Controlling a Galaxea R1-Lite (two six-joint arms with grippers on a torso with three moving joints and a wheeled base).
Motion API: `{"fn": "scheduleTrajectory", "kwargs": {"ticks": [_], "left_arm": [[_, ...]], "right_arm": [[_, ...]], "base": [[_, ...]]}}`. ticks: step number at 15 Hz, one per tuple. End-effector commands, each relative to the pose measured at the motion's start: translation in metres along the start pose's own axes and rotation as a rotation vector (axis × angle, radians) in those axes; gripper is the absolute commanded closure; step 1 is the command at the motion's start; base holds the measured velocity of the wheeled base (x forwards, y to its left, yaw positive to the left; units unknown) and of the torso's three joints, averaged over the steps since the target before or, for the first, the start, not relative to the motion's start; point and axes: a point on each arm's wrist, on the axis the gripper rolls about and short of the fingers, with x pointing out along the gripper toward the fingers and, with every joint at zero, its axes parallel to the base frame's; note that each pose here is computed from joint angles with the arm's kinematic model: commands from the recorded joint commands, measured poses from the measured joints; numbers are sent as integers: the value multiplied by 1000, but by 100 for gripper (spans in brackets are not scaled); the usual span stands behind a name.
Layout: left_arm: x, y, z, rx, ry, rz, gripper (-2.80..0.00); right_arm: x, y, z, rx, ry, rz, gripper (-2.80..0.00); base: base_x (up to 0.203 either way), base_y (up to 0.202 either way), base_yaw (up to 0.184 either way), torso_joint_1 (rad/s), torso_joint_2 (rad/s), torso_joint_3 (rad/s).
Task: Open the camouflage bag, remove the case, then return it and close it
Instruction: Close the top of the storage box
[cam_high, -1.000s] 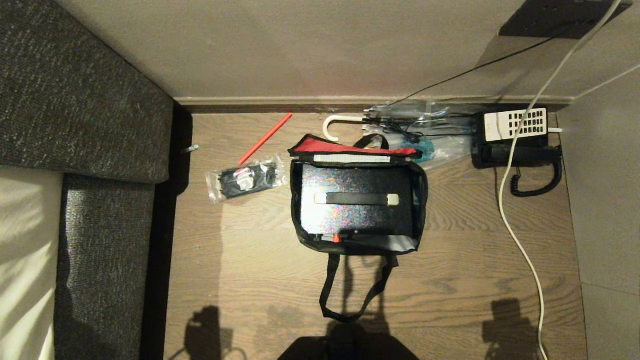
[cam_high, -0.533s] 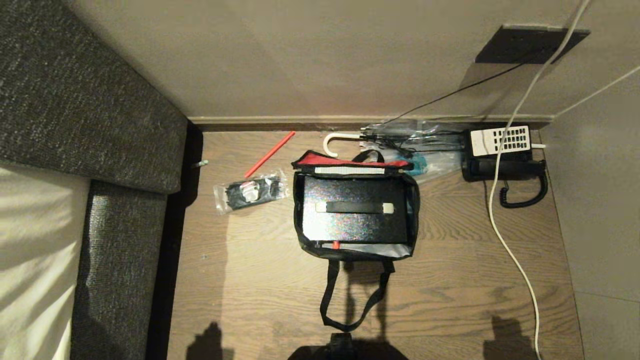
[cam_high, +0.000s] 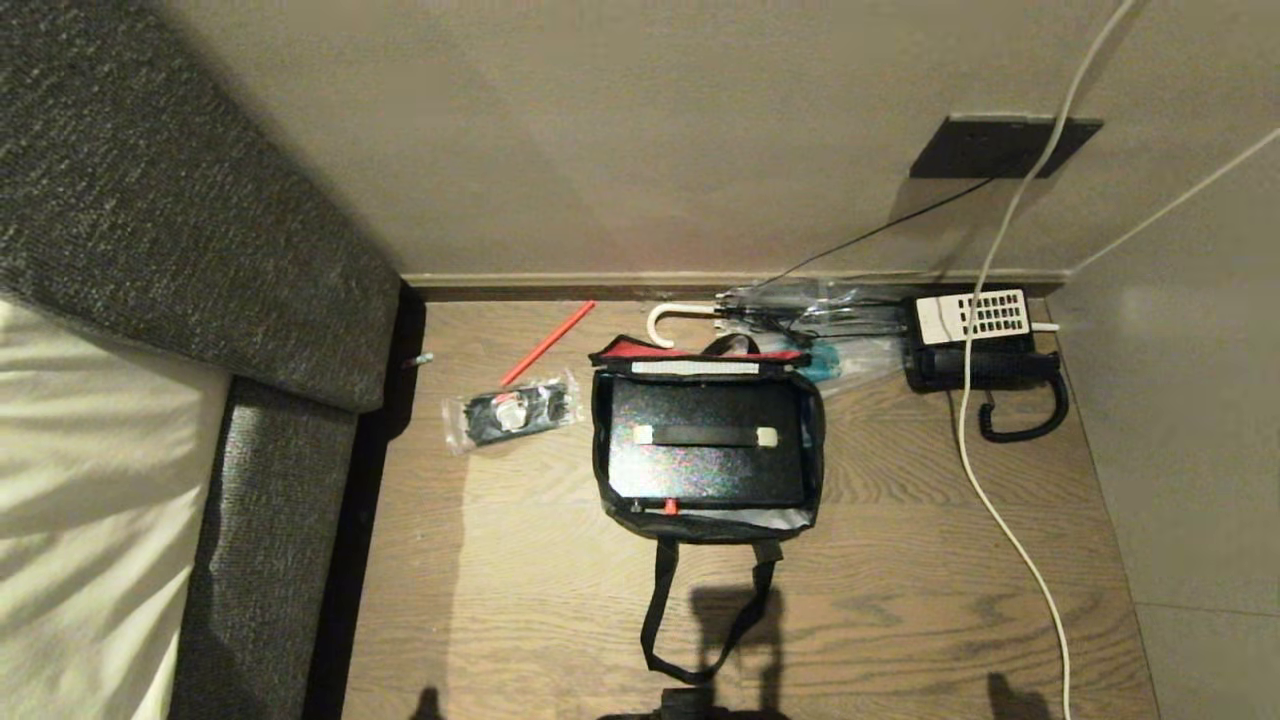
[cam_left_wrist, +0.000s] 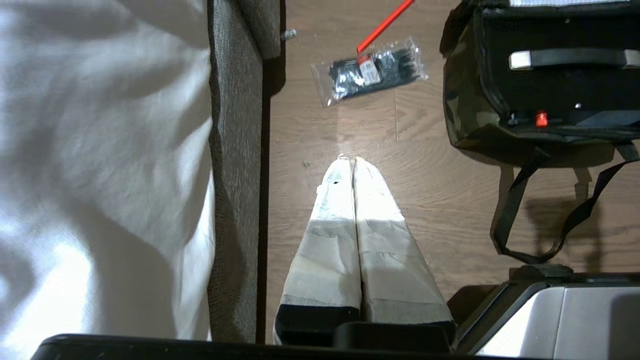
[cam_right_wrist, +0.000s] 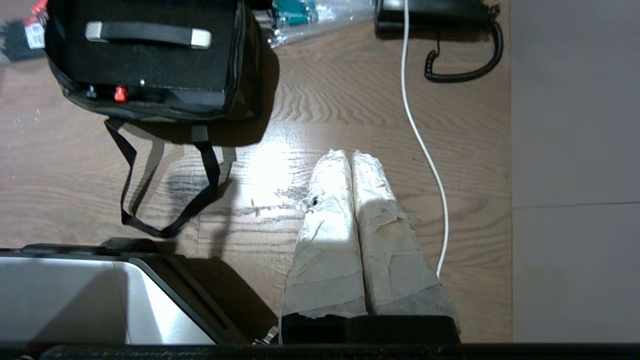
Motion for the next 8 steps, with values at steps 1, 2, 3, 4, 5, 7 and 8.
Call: {"fn": "scheduleTrajectory", "kwargs": {"ticks": [1,2,3,4,5,7,8], "left_arm": [[0,0,0,2,2,1,0],[0,0,0,8,5,-3,0],[0,0,0,19,4,-3,0],[0,0,0,17,2,-3,0],[0,0,1,10,-9,-2,0],[-8,2,30,1,-82,1,0],[-13,4,57,-11,-109,-10,0]], "right_arm": [[0,0,-1,-1,10,1,0],[-1,0,-1,-4,28,2,0],[-1,0,-1,-13,31,-3,0],[-1,0,-1,-2,30,-5,0],[-2,0,1,-3,25,-8,0],[-13,-1,26,-4,-4,0,0],[-26,-2,48,-4,-33,9,0]], "base": [[0,0,0,6,2,55],[0,0,0,-2,-2,46],[0,0,0,2,6,30],[0,0,0,0,0,0],[0,0,0,0,0,0],[0,0,0,0,0,0],[0,0,0,0,0,0]]}}
